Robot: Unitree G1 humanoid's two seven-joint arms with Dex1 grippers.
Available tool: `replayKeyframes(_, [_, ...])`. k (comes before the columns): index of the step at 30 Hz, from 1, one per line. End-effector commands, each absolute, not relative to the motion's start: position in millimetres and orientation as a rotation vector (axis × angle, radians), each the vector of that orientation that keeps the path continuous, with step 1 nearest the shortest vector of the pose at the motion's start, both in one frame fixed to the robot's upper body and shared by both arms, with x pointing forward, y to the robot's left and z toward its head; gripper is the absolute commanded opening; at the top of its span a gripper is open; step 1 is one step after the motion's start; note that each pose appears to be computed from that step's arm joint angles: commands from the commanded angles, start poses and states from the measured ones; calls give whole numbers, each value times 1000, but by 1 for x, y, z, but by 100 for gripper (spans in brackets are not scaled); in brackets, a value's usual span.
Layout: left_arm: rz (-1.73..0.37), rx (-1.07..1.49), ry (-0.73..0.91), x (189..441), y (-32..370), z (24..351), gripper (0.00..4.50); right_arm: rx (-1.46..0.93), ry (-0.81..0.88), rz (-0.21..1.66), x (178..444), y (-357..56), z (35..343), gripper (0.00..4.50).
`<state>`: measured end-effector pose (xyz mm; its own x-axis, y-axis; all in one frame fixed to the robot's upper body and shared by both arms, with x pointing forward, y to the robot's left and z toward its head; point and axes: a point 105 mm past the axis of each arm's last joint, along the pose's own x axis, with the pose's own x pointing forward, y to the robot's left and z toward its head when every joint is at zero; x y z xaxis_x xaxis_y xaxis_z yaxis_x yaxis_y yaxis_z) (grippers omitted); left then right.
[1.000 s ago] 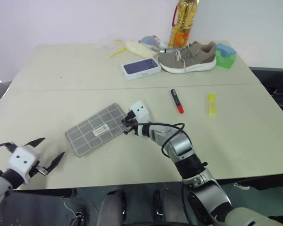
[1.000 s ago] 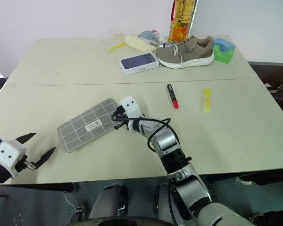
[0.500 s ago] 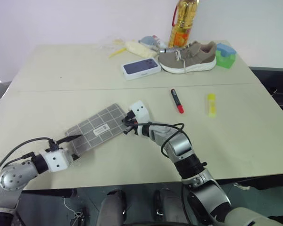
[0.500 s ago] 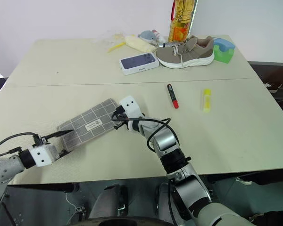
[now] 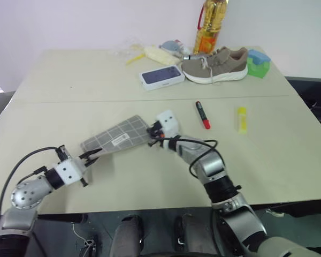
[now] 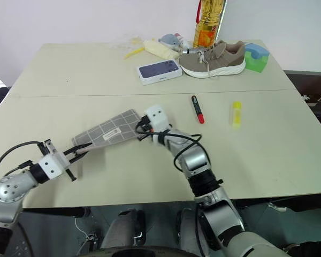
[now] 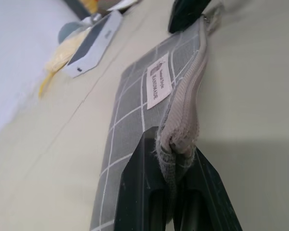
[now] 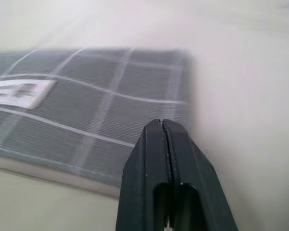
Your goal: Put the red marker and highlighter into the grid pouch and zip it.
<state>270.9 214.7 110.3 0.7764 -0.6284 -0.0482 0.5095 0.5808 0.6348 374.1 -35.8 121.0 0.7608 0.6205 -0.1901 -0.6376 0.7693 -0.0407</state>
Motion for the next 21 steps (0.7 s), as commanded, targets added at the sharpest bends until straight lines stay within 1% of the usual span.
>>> replayKeyframes(1, [-654, 611, -243, 277, 194, 126, 0, -130, 43, 638, 378, -65, 157, 187])
replayKeyframes(4, [-652, 554, -260, 285, 174, 127, 0, -165, 16, 582, 377, -101, 168, 346])
replayKeyframes(6, [-648, 520, -260, 288, 167, 127, 0, -165, 16, 603, 371, -109, 169, 446])
replayKeyframes(10, [-669, 471, -258, 291, 154, 125, 0, -180, 17, 640, 358, -114, 168, 446])
replayKeyframes(14, [-687, 450, -256, 293, 145, 120, 0, -184, 48, 686, 350, -105, 161, 446])
replayKeyframes(16, [-691, 447, -253, 293, 144, 118, 0, -175, 71, 680, 349, -102, 156, 446])
replayKeyframes(21, [-710, 441, -254, 289, 139, 115, 0, -98, 100, 616, 359, -99, 150, 446])
